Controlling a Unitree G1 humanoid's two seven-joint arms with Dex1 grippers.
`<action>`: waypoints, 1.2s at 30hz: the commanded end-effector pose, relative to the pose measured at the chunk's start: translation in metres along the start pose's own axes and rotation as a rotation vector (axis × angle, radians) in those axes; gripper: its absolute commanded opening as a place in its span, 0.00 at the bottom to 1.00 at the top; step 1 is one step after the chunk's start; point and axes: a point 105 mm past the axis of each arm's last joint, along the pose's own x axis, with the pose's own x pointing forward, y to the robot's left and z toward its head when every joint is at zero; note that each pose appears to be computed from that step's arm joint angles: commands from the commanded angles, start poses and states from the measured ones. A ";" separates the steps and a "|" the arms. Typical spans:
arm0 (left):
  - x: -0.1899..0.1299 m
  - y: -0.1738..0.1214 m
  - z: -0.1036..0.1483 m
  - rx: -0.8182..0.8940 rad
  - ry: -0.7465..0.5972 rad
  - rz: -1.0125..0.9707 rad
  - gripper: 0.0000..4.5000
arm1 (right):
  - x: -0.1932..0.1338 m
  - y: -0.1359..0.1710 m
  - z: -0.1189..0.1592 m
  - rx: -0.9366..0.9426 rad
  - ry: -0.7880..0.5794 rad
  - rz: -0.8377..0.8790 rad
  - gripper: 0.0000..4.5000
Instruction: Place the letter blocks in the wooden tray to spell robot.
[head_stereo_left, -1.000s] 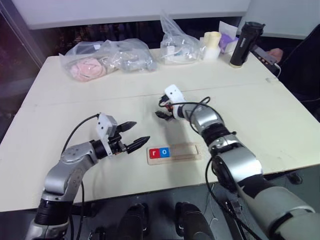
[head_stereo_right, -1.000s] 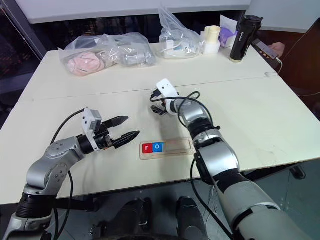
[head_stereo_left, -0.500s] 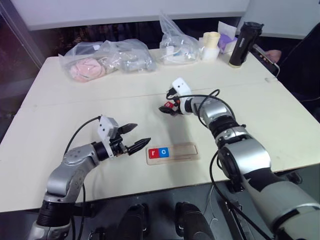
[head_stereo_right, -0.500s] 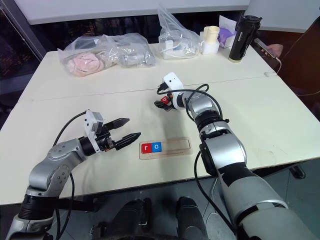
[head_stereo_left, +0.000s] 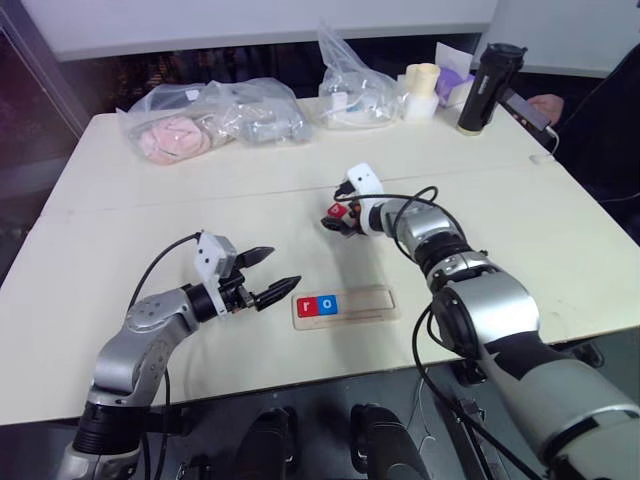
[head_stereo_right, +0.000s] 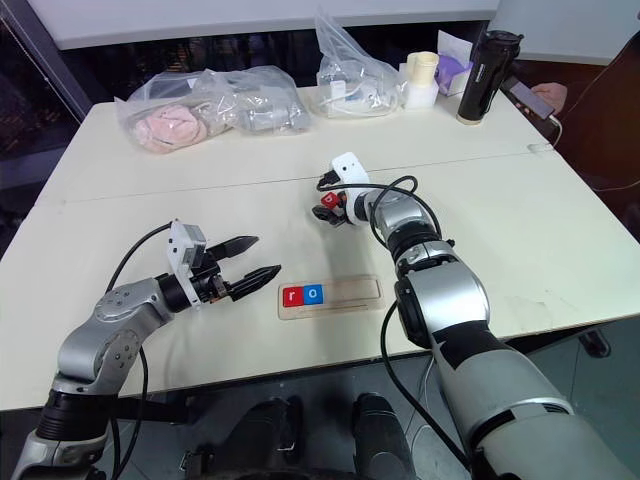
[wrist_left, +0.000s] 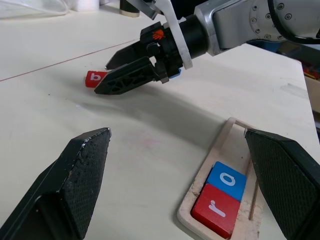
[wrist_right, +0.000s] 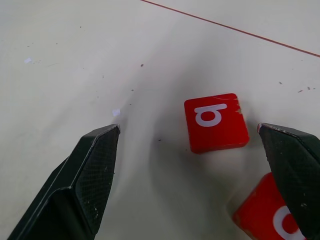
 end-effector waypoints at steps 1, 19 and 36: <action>0.001 -0.003 0.009 0.038 -0.032 -0.012 0.99 | 0.001 0.002 0.011 -0.026 -0.032 -0.014 1.00; -0.001 -0.003 0.009 0.041 -0.051 0.030 1.00 | 0.001 -0.008 0.001 -0.030 -0.005 -0.084 0.26; 0.010 -0.001 0.008 0.035 -0.029 -0.072 1.00 | -0.134 0.015 -0.011 -0.636 0.057 0.410 0.26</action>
